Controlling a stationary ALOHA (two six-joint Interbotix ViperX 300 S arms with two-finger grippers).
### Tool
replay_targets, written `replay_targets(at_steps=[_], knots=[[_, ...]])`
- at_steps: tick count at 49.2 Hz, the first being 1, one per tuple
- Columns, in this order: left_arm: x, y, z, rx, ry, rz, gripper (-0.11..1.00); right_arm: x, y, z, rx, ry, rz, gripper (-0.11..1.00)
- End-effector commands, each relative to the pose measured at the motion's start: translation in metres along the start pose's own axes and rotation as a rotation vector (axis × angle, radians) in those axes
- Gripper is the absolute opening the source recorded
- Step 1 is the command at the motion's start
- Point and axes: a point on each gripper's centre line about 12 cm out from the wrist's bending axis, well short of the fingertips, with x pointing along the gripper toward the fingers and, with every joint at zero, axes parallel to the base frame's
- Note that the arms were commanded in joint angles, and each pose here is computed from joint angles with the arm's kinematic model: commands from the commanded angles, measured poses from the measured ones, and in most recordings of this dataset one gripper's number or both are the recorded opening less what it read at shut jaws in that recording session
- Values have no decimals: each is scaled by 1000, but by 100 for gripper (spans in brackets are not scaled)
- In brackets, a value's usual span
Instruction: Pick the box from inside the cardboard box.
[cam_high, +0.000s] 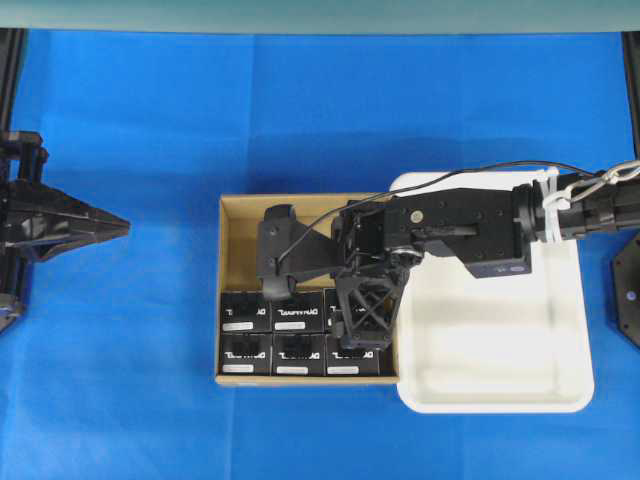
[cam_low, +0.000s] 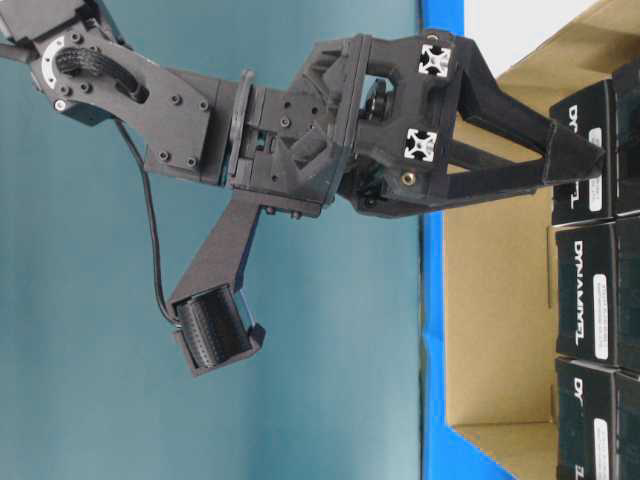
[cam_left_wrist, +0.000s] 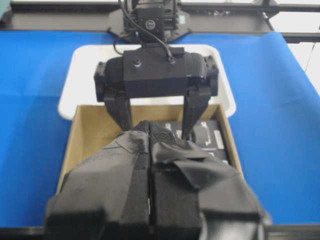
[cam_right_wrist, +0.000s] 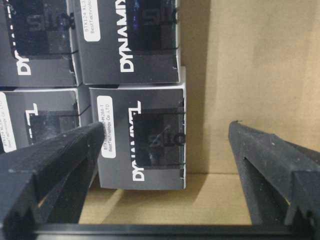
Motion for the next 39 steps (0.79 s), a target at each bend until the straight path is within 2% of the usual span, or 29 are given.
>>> replay_targets(at_steps=[1, 39], knots=[[2, 0, 11, 2, -25, 0, -7, 1, -5, 1, 4, 1, -8, 99], [1, 0, 11, 0, -26, 0, -7, 5, -48, -1, 26, 13, -44, 99]])
